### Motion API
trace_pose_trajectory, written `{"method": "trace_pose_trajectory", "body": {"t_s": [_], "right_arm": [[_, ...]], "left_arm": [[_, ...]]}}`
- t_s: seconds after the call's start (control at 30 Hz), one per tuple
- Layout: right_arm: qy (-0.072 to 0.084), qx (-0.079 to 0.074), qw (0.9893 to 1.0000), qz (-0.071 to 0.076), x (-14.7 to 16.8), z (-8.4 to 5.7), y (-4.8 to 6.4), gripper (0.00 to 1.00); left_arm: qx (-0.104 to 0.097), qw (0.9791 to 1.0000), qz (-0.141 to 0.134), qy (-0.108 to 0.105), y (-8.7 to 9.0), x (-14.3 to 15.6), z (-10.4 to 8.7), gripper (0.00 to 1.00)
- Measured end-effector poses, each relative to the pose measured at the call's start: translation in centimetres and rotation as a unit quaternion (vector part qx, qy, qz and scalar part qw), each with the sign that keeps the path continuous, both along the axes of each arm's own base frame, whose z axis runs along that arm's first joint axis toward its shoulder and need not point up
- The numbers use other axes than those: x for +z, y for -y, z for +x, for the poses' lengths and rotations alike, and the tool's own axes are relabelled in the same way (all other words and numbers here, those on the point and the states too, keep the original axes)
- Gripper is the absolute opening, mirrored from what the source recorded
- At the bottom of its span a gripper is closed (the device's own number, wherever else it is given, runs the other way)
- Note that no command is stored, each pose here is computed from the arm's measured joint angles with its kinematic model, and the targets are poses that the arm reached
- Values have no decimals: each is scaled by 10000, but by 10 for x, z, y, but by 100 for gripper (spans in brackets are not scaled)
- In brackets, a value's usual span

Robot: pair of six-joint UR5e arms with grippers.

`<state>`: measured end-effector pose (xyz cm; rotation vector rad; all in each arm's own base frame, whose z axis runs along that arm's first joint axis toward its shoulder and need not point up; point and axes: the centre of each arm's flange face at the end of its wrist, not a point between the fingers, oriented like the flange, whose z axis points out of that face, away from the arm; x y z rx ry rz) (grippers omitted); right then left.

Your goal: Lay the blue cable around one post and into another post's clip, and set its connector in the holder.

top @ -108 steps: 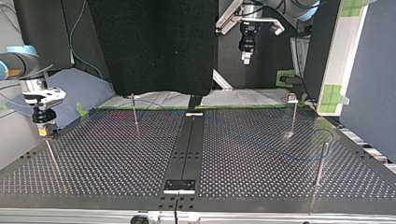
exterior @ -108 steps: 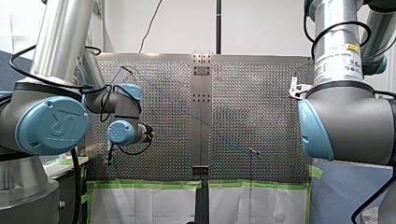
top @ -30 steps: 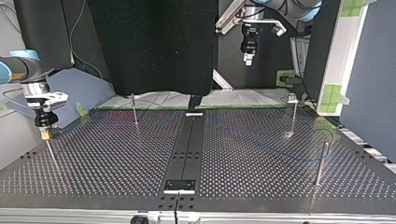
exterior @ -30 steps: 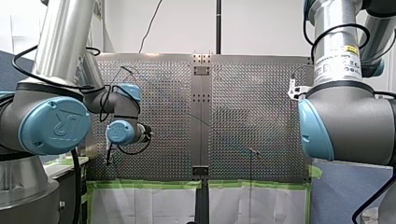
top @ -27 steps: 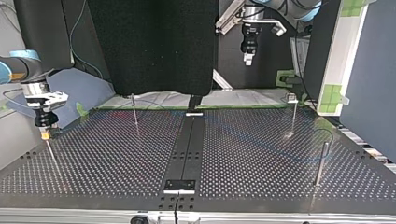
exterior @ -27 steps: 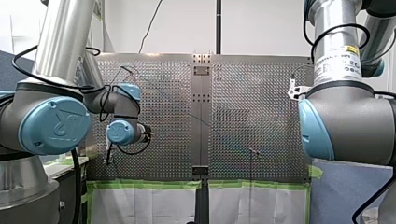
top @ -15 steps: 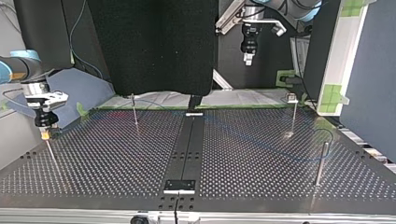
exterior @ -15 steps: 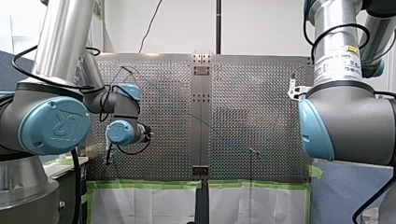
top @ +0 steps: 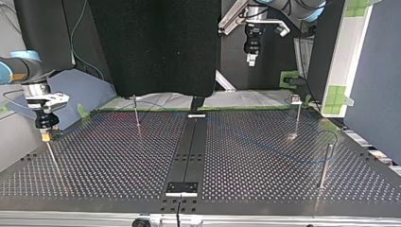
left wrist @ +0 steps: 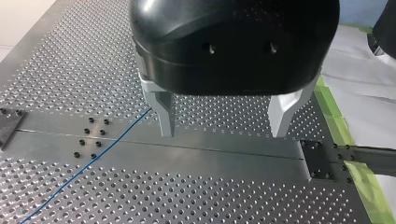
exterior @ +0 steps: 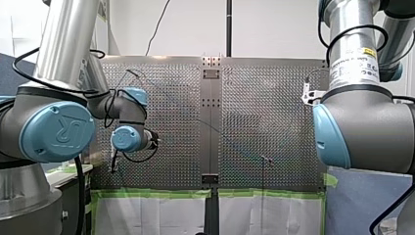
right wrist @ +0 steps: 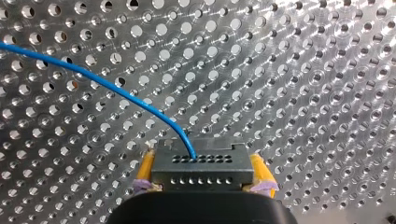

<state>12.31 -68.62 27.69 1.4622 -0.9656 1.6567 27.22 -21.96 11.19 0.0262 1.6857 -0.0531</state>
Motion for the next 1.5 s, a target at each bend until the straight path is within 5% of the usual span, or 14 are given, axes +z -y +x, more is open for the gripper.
{"method": "trace_pose_trajectory", "body": {"t_s": [0.17,0.7,0.83,1.5], "right_arm": [[-3,-22,10000,0,0,0,0,78],[-13,-38,10000,-8,-3,-1,1,87],[-14,-35,10000,-20,-3,0,2,99],[23,-1,10000,-72,-3,4,3,99]], "left_arm": [[4,10000,0,1,0,0,0,100],[18,10000,3,-2,-3,0,2,100],[27,10000,1,2,-3,0,3,100],[55,10000,-4,9,-5,0,5,100]]}}
